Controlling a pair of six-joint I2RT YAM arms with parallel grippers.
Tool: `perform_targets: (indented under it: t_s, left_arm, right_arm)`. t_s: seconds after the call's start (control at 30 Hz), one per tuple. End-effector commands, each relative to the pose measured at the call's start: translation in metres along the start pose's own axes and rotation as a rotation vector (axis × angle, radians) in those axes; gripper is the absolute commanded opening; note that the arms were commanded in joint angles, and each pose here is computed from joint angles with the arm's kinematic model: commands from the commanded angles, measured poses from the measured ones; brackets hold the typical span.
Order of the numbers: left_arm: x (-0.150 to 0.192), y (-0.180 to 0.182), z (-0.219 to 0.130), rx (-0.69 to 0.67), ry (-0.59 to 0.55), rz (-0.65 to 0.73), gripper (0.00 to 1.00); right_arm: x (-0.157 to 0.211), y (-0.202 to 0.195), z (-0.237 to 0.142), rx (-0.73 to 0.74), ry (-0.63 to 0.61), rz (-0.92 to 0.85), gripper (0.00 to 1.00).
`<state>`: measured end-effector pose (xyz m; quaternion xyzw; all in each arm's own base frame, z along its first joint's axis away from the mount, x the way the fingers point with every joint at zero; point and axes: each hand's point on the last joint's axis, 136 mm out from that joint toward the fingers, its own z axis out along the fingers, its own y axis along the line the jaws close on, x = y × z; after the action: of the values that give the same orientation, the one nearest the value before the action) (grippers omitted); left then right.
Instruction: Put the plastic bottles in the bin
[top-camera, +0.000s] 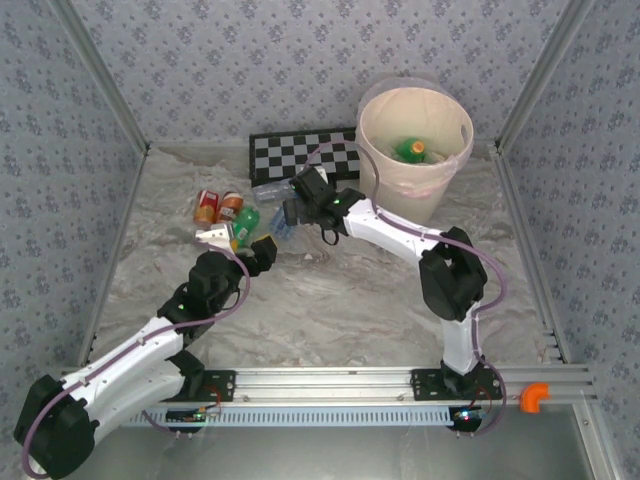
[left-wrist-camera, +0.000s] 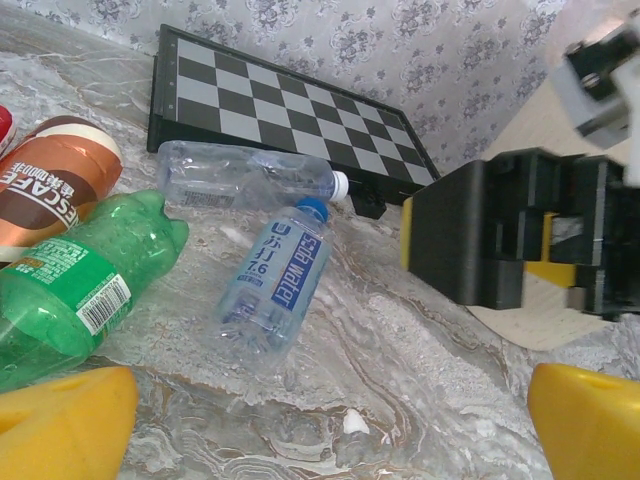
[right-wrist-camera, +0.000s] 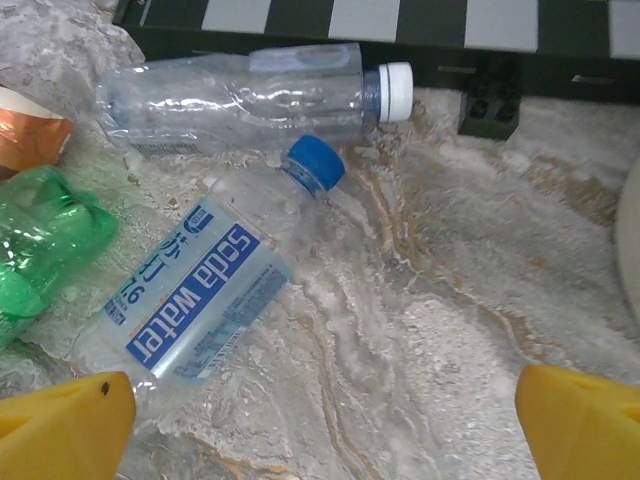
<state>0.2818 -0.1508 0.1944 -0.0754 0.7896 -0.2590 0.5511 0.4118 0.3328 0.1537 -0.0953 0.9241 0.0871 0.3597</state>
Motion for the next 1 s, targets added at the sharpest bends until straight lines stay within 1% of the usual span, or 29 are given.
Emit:
perform_targets:
  t_s: [0.0, 0.13, 0.2, 0.3, 0.4, 0.47, 0.67, 0.73, 0.8, 0.97]
  left_arm:
    - [-0.002, 0.000, 0.001, -0.003, -0.008, 0.005, 1.00]
    - [0.000, -0.006, 0.003, 0.024, 0.008, 0.009, 1.00]
    - [0.001, -0.007, 0.004, 0.030, 0.012, 0.008, 1.00]
    - [0.001, -0.008, 0.005, 0.033, 0.018, 0.009, 1.00]
    - [0.002, -0.010, 0.006, 0.039, 0.022, 0.013, 1.00]
    - [0.002, -0.009, 0.006, 0.036, 0.022, 0.016, 1.00]
    - [0.002, -0.009, 0.006, 0.036, 0.022, 0.016, 1.00]
    - [0.002, -0.009, 0.006, 0.035, 0.021, 0.016, 1.00]
    - [0.002, -0.009, 0.006, 0.036, 0.023, 0.016, 1.00]
    - [0.003, -0.009, 0.007, 0.034, 0.025, 0.014, 1.00]
  right_arm:
    - [-0.006, 0.000, 0.016, -0.037, 0.001, 0.110, 0.97]
    - [-0.007, -0.002, 0.031, -0.076, 0.006, 0.173, 0.92]
    - [-0.010, -0.001, 0.036, -0.089, -0.008, 0.183, 0.91]
    - [-0.008, -0.003, 0.046, -0.097, 0.010, 0.228, 0.89]
    - [-0.012, -0.006, 0.060, -0.126, 0.005, 0.291, 0.83]
    - [-0.012, -0.005, 0.068, -0.133, 0.010, 0.305, 0.81]
    - [-0.017, -0.002, 0.089, -0.115, 0.014, 0.321, 0.81]
    - [-0.019, 0.000, 0.096, -0.112, 0.012, 0.326, 0.82]
    - [-0.019, 0.004, 0.102, -0.111, 0.026, 0.323, 0.84]
    - [-0.005, 0.006, 0.117, -0.051, 0.088, 0.297, 0.85]
